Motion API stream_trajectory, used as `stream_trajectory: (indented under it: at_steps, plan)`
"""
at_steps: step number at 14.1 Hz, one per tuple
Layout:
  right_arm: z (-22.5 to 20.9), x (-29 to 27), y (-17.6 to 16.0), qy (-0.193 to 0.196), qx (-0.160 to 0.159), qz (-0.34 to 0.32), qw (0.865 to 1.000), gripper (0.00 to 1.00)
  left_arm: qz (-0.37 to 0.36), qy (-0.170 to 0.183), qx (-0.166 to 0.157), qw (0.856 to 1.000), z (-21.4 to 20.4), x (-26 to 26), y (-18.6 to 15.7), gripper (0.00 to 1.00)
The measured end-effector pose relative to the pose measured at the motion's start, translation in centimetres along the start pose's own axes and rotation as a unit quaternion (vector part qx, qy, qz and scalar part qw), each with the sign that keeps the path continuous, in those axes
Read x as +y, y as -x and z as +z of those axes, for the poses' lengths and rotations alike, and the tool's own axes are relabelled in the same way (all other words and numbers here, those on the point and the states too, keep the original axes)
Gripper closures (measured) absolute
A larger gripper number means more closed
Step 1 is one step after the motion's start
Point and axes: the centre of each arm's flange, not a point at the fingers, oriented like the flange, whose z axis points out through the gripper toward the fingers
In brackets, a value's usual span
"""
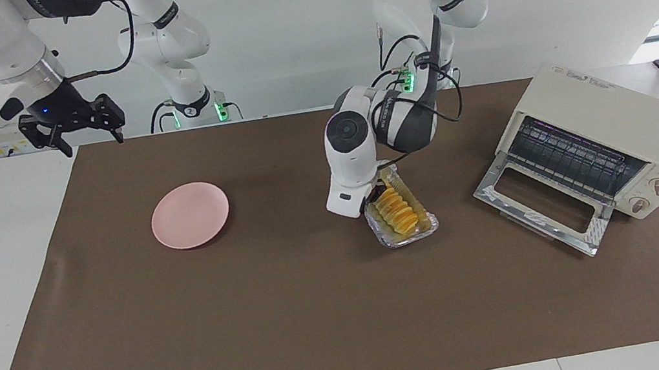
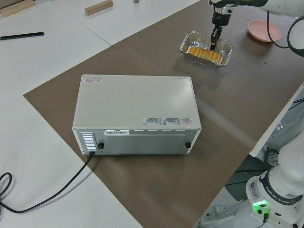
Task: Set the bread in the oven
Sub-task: 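Grasp the foil tray with the left gripper and lift it toward the oven, then lower the foil tray into the open oven with the left gripper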
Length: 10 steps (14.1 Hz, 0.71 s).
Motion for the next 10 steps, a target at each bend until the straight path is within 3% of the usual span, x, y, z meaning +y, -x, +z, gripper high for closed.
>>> stream_trajectory:
  at_steps: [3,6,10]
  plan:
    - [0.0,-0.1,0.0,0.0,-0.002,-0.001,1.0,0.0,-0.086,0.005,0.011,0.996,-3.9,-7.5,-6.8,0.99]
    - [0.0,-0.4,0.0,0.0,-0.002,-0.003,1.0,0.0,-0.179,-0.011,0.021,0.983,-6.0,-17.6,-13.0,0.99]
    - [0.0,-0.4,0.0,0.0,-0.002,-0.003,1.0,0.0,-0.237,-0.023,0.012,0.971,-5.4,-24.9,-16.2,0.99]
